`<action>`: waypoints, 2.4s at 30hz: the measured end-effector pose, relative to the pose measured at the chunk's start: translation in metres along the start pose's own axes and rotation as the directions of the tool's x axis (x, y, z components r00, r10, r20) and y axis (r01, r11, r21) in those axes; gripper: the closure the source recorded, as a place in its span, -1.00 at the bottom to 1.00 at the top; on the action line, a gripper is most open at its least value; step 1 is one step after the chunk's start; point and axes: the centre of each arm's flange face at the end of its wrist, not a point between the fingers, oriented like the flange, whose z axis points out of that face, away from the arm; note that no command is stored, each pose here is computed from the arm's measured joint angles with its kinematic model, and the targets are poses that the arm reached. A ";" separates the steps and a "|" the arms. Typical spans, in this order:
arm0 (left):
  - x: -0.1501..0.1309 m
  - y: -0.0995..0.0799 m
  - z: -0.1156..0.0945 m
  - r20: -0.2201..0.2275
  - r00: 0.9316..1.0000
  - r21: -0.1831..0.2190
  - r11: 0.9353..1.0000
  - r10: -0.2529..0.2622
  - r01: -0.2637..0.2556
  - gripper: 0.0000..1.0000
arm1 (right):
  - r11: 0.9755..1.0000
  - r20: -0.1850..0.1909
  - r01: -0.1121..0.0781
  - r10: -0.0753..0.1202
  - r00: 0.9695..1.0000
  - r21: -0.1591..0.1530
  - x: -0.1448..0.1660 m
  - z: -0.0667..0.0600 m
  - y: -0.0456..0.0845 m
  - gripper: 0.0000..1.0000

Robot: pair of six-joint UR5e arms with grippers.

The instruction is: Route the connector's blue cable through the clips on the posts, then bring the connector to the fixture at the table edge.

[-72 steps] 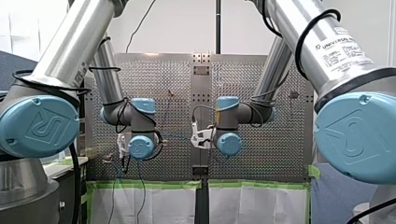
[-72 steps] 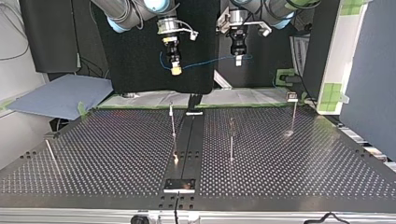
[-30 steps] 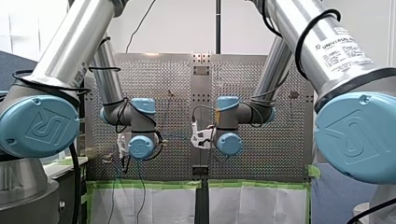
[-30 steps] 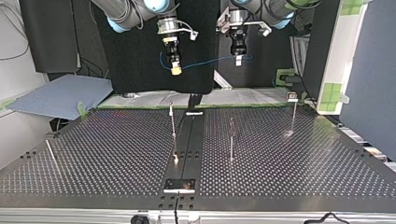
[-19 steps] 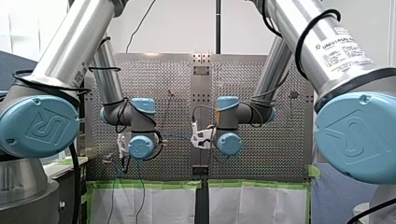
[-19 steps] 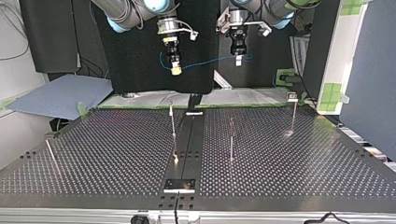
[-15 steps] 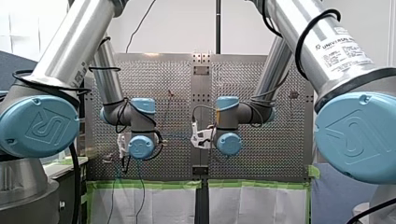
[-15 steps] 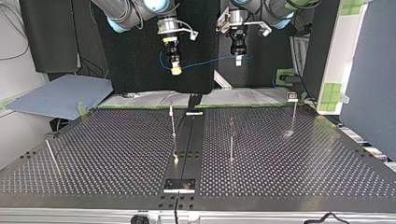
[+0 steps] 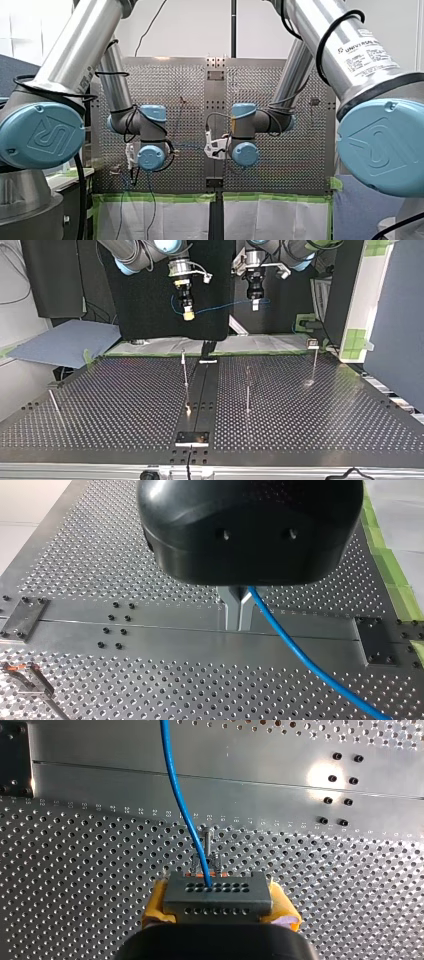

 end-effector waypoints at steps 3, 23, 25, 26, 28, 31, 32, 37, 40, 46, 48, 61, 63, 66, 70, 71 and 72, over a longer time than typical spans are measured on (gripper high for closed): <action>0.000 0.000 0.000 0.000 1.000 0.000 1.000 0.000 0.000 1.00 | 1.000 0.000 0.000 0.000 1.000 0.000 0.000 0.000 0.000 1.00; 0.000 0.000 0.000 0.000 1.000 0.000 1.000 0.000 0.000 1.00 | 1.000 0.000 0.000 0.000 1.000 0.000 0.000 0.000 0.000 1.00; 0.000 0.000 0.000 0.000 1.000 0.000 1.000 0.000 0.000 1.00 | 1.000 0.000 0.000 0.000 1.000 0.000 0.000 0.000 0.000 1.00; 0.000 0.000 0.000 0.000 1.000 0.000 1.000 0.000 0.000 1.00 | 1.000 0.000 0.000 0.000 1.000 0.000 0.000 0.000 0.000 1.00; 0.000 0.000 0.000 0.000 1.000 0.000 1.000 0.000 0.000 1.00 | 1.000 0.000 0.000 0.000 1.000 0.000 0.000 0.000 0.000 1.00; 0.000 0.000 0.000 0.000 1.000 0.000 1.000 0.000 0.000 1.00 | 1.000 0.000 0.000 0.000 1.000 0.000 0.000 0.000 0.000 1.00; 0.000 0.000 0.000 0.000 1.000 0.000 1.000 0.000 0.000 1.00 | 1.000 0.000 0.000 0.000 1.000 0.000 0.000 0.000 0.000 1.00; 0.000 0.000 0.000 0.000 1.000 0.000 1.000 0.000 0.000 1.00 | 1.000 0.000 0.000 0.000 1.000 0.000 0.000 0.000 0.000 1.00; 0.000 0.000 0.000 0.000 1.000 0.000 1.000 0.000 0.000 1.00 | 1.000 0.000 0.000 0.000 1.000 0.000 0.000 0.000 0.000 1.00; 0.000 0.000 0.000 0.000 1.000 0.000 1.000 0.000 0.000 1.00 | 1.000 0.000 0.000 0.000 1.000 0.000 0.000 0.000 0.000 1.00; 0.000 0.000 0.000 0.000 1.000 0.000 1.000 0.000 0.000 1.00 | 1.000 0.000 0.000 0.000 1.000 0.000 0.000 0.000 0.000 1.00; 0.014 0.009 -0.007 -0.045 0.999 -0.003 1.000 0.029 -0.029 1.00 | 1.000 0.000 0.000 0.000 1.000 -0.001 0.000 0.000 0.000 1.00; 0.020 0.012 -0.010 -0.062 0.997 -0.004 0.999 0.040 -0.040 1.00 | 1.000 0.000 0.000 0.000 1.000 -0.001 0.000 0.000 0.000 1.00; 0.025 0.013 -0.011 -0.074 0.996 -0.004 0.999 0.047 -0.048 1.00 | 1.000 0.000 0.000 0.000 1.000 -0.002 0.000 0.000 0.000 1.00; 0.027 0.013 -0.012 -0.078 0.996 -0.004 0.999 0.050 -0.050 1.00 | 1.000 0.000 0.000 0.000 1.000 -0.002 0.000 0.000 0.000 1.00; 0.027 0.014 -0.012 -0.078 0.996 -0.004 0.999 0.050 -0.050 1.00 | 1.000 0.000 0.000 0.000 1.000 -0.002 0.000 0.000 0.000 1.00; 0.027 0.014 -0.012 -0.078 0.996 -0.004 0.999 0.050 -0.050 1.00 | 1.000 0.000 0.000 0.000 1.000 -0.002 0.000 0.000 0.000 1.00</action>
